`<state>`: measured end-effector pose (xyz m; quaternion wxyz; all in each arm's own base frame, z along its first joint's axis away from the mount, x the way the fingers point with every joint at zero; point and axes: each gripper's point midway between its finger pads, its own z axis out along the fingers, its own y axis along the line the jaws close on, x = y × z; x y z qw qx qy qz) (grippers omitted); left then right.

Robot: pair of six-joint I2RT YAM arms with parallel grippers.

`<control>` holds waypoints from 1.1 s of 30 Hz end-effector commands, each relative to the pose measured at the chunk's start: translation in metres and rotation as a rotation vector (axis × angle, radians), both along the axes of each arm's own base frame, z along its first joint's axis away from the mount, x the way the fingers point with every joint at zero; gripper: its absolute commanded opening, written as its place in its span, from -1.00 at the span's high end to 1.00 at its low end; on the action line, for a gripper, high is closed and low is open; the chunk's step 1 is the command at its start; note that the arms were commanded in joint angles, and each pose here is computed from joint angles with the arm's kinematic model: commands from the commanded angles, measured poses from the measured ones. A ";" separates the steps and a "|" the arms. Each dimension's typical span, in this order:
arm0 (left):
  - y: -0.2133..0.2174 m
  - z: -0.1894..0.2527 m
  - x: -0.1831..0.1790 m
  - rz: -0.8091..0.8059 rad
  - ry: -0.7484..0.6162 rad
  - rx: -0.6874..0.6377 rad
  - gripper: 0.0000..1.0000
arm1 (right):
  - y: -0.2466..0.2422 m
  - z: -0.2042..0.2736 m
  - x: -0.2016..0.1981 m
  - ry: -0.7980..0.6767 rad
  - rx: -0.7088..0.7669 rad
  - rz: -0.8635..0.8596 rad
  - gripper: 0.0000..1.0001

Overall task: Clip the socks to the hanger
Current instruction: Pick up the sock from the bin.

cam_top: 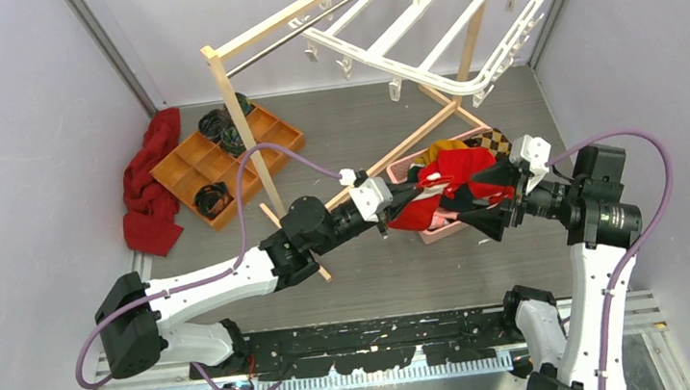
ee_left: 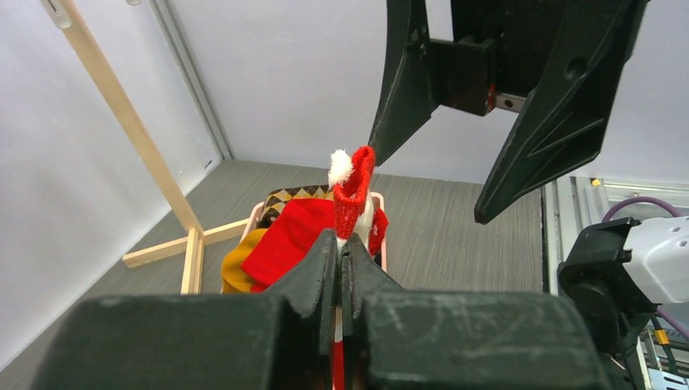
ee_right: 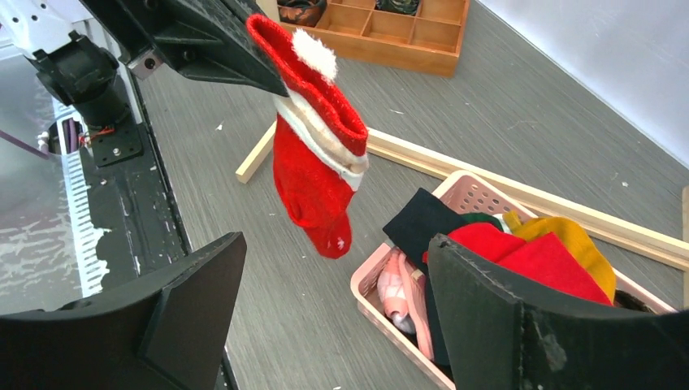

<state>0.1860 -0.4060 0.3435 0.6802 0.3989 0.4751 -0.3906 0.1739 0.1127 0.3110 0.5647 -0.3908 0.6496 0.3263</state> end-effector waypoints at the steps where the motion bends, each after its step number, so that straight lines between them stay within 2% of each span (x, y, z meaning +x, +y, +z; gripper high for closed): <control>1: 0.000 0.048 -0.012 -0.043 -0.051 -0.129 0.99 | 0.003 0.006 0.005 -0.109 0.003 0.067 -0.76; 8: -0.006 0.049 -0.020 -0.037 -0.058 -0.148 0.99 | 0.007 0.020 0.005 -0.158 0.041 0.133 -0.56; 14: -0.008 0.051 -0.022 -0.022 -0.052 -0.162 0.99 | 0.018 0.025 -0.014 -0.140 0.051 0.193 -0.39; 23: -0.013 0.058 -0.021 -0.015 -0.051 -0.195 1.00 | 0.022 0.029 -0.022 -0.145 0.049 0.209 -0.12; 33: -0.017 0.063 -0.025 -0.047 -0.030 -0.232 0.99 | 0.024 0.037 -0.021 -0.170 0.042 0.225 -0.05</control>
